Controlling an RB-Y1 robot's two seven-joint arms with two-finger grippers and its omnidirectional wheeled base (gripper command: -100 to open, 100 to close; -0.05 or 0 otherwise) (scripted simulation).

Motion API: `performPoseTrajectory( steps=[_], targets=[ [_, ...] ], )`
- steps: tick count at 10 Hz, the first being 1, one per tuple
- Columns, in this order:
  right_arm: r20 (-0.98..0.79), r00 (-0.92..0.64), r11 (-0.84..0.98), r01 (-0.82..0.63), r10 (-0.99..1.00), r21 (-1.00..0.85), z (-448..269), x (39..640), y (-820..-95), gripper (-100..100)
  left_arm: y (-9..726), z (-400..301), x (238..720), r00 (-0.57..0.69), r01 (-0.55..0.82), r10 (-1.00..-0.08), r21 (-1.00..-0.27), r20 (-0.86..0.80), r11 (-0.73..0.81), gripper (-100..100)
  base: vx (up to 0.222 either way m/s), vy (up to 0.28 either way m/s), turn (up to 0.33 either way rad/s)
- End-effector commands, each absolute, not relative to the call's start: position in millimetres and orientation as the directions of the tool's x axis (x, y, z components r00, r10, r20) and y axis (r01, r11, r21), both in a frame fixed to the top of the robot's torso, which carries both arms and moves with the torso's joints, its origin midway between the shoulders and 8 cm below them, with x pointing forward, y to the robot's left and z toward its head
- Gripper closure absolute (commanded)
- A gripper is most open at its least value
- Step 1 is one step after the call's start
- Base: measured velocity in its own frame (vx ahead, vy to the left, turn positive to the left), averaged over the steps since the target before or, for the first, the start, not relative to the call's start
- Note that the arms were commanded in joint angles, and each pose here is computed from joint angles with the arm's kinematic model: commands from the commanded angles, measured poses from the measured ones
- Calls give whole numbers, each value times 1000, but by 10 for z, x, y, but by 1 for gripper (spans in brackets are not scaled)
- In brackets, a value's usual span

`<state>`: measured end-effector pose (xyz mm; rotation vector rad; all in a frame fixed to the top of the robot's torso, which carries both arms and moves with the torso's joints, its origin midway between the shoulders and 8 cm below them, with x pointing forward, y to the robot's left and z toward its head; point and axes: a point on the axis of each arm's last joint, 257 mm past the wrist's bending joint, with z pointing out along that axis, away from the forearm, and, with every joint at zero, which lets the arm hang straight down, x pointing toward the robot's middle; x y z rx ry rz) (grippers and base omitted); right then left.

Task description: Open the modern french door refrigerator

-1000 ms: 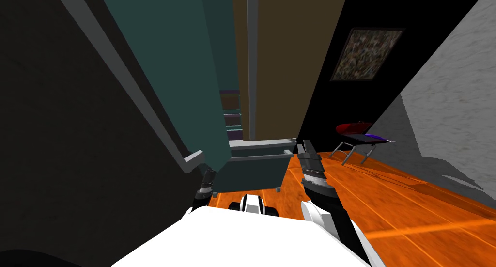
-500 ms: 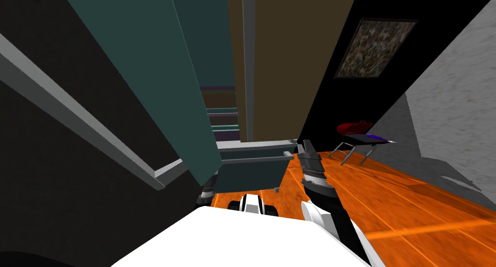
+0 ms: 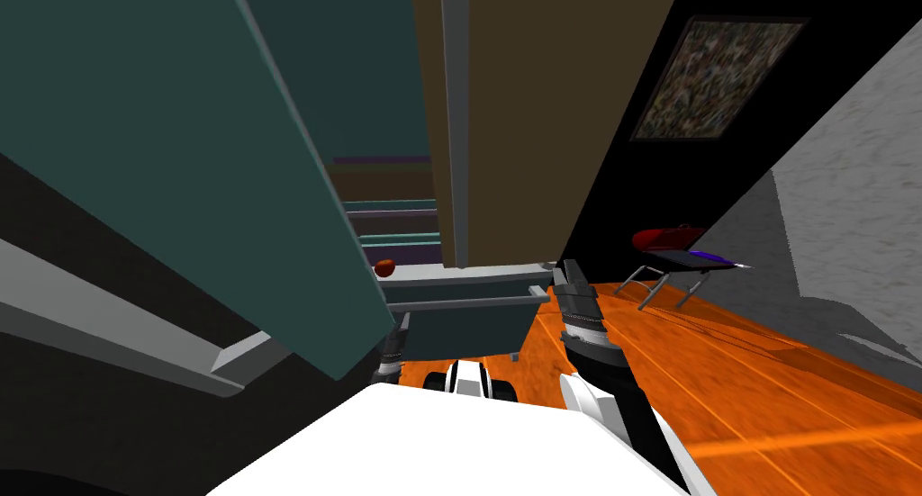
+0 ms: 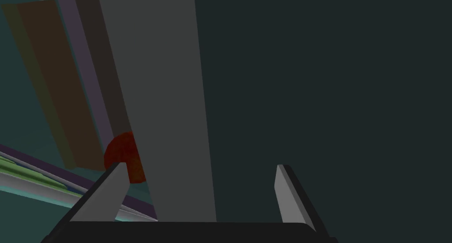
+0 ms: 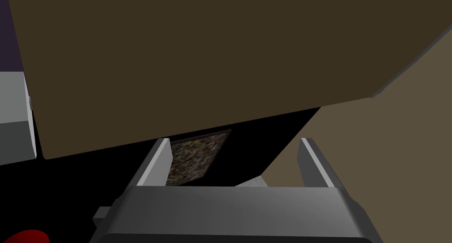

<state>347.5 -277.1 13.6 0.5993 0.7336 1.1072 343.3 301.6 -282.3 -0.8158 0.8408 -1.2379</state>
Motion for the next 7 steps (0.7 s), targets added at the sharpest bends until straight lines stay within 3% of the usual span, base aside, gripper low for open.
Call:
performPoseTrajectory(
  steps=[1,6,7],
  targets=[
    [-223,263,338,-571,939,748,136,3475,-2771,0,3043,-2772,3556,124,453,-988,-880,-94,141,-100,-10,-13,15],
    [-223,263,338,-571,939,748,136,3475,-2771,0,3101,-2649,3766,120,455,-988,-879,-95,140,-100,-24,-20,11],
    [-223,263,338,-571,939,748,136,3475,-2771,0,3074,-2715,3680,122,454,-988,-880,-94,140,100,21,13,-17]
  ],
)
